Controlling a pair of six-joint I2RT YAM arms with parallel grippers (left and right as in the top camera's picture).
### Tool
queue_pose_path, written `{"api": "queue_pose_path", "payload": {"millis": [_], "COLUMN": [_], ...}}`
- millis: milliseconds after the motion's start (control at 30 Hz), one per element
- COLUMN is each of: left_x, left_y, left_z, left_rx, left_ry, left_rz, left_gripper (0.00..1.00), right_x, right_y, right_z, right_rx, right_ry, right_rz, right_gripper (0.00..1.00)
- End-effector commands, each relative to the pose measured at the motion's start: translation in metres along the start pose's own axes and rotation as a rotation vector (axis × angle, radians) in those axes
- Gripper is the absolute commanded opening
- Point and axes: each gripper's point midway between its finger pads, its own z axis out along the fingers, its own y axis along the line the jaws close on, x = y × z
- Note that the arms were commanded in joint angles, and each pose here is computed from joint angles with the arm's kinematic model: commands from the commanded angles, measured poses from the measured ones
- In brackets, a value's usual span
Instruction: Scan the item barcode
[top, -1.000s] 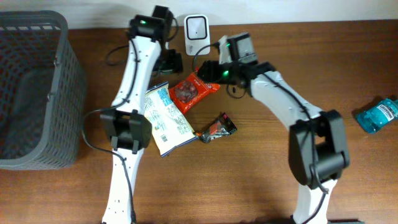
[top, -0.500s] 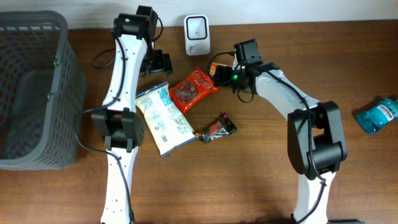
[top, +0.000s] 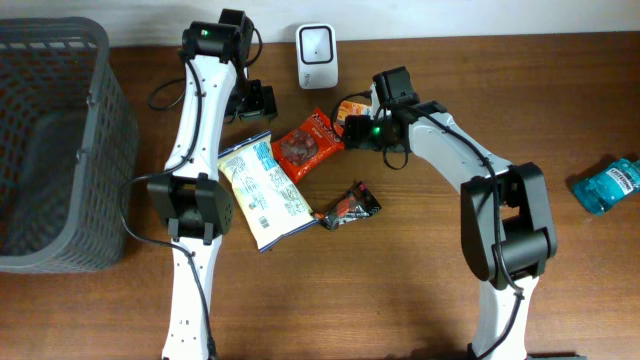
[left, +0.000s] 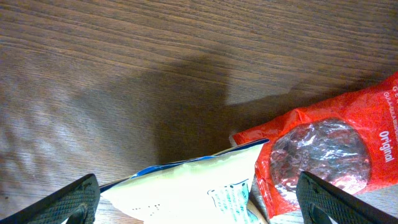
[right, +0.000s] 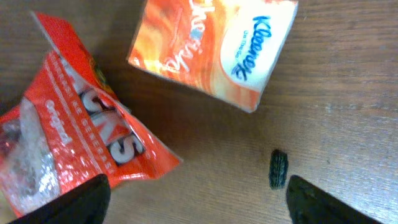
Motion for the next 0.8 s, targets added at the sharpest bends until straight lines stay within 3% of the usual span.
{"api": "queue_pose_path", "payload": {"millis": [0,200,767], "left_x": [-0.001,-0.001,-0.001], "left_y": [-0.002,-0.002,-0.002], "left_z": [-0.006,-0.006,-0.006], "left_rx": [0.012,0.012,0.012], "left_ry": [-0.013,-0.013,-0.013], "left_rz": [-0.005,-0.006,-0.006], "left_gripper": [0.99,0.99,0.99], "right_x": [-0.011,-0.021,0.001], "right_y": [0.011,0.037,0.054], "right_z": [0.001,0.005,0.012], "right_rx": [-0.047,-0.18,-0.204], "right_ry": [-0.043,-0.085,-0.028], "right_rz": [-0.068,-0.099,-0.23], "right_gripper": [0.77,0.77,0.76]}}
